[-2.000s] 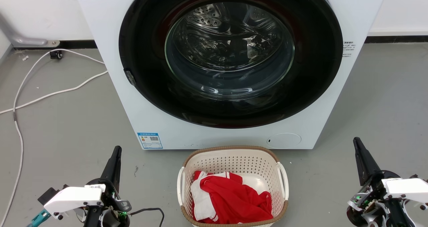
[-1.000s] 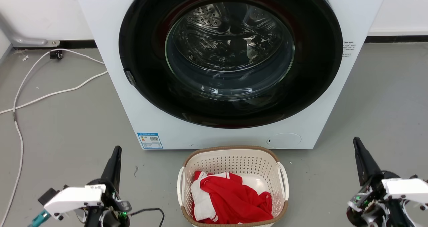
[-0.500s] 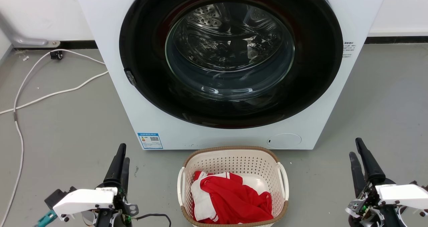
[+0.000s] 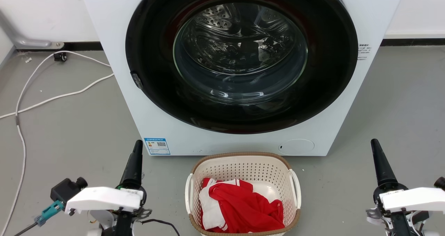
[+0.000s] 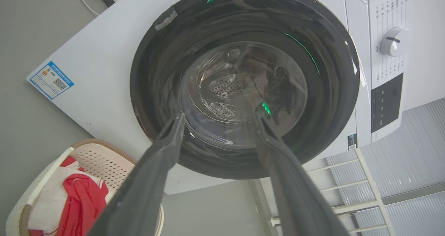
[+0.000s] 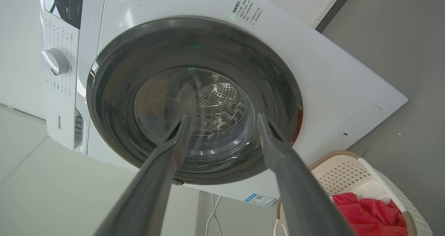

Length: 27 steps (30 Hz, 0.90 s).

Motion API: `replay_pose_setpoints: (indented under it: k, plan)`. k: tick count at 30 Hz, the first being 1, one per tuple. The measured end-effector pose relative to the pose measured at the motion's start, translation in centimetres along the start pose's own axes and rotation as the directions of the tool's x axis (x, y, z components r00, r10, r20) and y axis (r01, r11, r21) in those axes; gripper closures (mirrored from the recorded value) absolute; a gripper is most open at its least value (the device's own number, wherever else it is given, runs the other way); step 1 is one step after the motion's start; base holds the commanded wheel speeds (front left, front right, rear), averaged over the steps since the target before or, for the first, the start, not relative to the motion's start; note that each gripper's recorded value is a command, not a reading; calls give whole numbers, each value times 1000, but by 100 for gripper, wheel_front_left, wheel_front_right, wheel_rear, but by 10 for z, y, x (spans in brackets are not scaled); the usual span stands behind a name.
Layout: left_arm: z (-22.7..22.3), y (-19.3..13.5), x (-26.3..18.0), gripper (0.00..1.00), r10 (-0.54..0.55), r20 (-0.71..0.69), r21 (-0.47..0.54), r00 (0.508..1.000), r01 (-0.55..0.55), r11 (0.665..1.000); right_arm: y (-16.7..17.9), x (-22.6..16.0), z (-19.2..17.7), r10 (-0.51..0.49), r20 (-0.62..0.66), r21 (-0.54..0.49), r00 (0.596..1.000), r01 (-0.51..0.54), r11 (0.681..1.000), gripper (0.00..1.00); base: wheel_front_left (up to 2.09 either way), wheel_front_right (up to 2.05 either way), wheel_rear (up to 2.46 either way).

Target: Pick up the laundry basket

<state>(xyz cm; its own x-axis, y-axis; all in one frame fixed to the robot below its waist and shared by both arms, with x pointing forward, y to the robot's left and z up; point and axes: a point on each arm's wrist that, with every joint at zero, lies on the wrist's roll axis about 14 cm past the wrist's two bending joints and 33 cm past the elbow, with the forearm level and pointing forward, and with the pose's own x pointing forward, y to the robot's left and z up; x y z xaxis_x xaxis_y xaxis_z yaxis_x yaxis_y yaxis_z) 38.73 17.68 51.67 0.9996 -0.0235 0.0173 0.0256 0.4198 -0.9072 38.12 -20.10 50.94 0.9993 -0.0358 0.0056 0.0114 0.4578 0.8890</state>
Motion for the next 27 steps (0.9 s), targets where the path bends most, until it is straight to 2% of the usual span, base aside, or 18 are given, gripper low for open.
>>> replay_pose_setpoints:
  k: [8,14,27]
  plan:
    - [-7,-8,2,0,-13,-14,168,1000,15,986,3,-1,-1,13,3,-170,1000,-13,985,0,0,0,0]
    - [-13,-10,1,0,-16,-21,282,1000,22,959,5,-2,-5,22,-4,-293,1000,-22,956,0,0,0,0]
    - [-17,-10,1,0,-21,-18,451,1000,27,892,7,-3,-14,40,-27,-472,999,-48,880,0,0,0,0]
